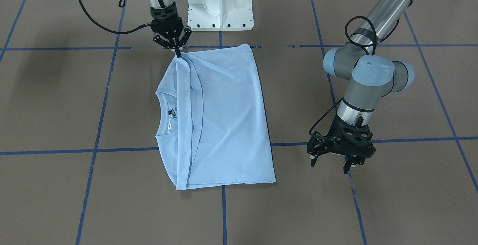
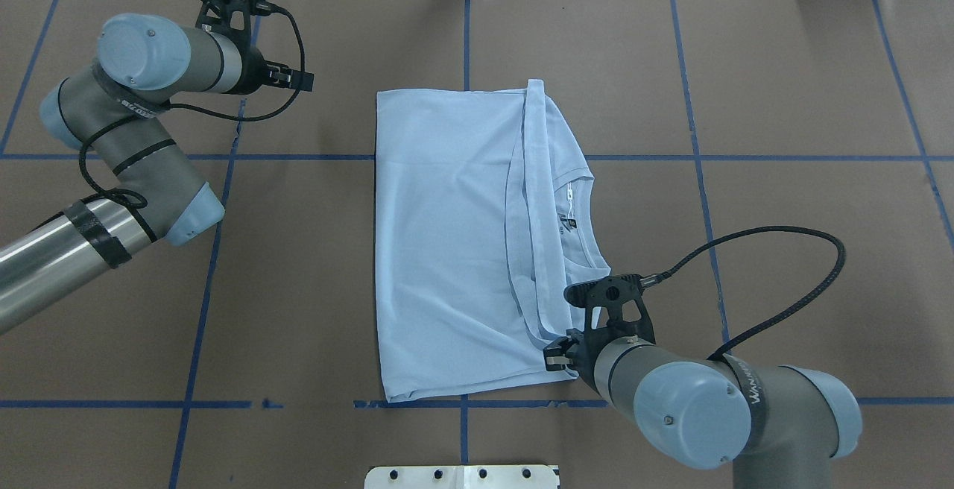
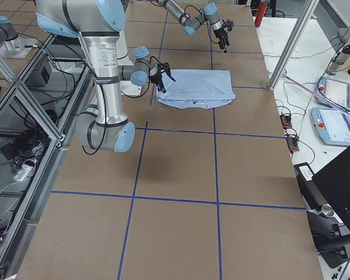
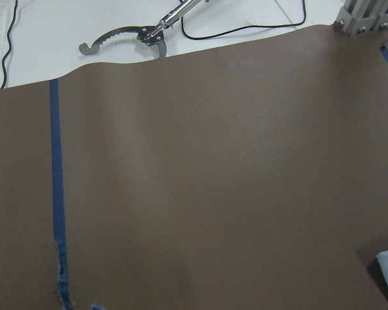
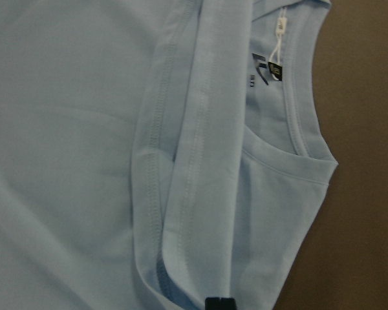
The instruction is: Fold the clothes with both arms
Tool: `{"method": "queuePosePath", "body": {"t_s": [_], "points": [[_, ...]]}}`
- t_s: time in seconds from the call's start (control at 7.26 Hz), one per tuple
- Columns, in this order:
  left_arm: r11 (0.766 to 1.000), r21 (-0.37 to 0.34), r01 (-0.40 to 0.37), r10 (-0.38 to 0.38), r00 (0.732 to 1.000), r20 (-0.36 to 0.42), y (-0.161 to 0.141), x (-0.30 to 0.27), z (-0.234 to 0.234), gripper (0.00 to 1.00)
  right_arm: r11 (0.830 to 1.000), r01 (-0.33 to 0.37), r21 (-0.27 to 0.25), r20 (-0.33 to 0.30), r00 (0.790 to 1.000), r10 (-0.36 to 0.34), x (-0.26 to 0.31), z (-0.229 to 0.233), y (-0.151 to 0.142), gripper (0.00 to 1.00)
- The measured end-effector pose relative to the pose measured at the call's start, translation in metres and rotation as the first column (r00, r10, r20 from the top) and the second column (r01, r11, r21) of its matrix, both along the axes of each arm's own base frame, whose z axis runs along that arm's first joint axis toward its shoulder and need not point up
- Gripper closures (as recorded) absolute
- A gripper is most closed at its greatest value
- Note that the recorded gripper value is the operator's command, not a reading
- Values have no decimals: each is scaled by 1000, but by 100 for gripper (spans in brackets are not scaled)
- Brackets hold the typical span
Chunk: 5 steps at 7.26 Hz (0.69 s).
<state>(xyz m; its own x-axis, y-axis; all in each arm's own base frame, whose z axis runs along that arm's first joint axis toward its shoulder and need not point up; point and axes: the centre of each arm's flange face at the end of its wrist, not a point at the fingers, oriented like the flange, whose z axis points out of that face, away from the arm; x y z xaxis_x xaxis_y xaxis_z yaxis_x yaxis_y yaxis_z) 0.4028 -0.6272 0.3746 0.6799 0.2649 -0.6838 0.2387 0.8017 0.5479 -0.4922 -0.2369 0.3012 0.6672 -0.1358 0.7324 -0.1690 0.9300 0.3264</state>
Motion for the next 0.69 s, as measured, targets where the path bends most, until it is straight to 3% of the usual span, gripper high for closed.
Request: {"method": "queuePosePath", "body": {"t_s": [0.28, 0.41, 0.69], "points": [[1000, -7, 1, -1, 1000, -6, 1, 2, 0, 0, 983, -118, -143, 21, 992, 122, 7, 24, 17, 100], [1000, -9, 1, -1, 1000, -8, 2, 3, 0, 0, 969, -165, -183, 37, 984, 174, 1, 28, 37, 100], [1000, -10, 0, 0, 1000, -9, 3, 5, 0, 0, 951, -223, -215, 72, 967, 243, -12, 29, 75, 100]]}}
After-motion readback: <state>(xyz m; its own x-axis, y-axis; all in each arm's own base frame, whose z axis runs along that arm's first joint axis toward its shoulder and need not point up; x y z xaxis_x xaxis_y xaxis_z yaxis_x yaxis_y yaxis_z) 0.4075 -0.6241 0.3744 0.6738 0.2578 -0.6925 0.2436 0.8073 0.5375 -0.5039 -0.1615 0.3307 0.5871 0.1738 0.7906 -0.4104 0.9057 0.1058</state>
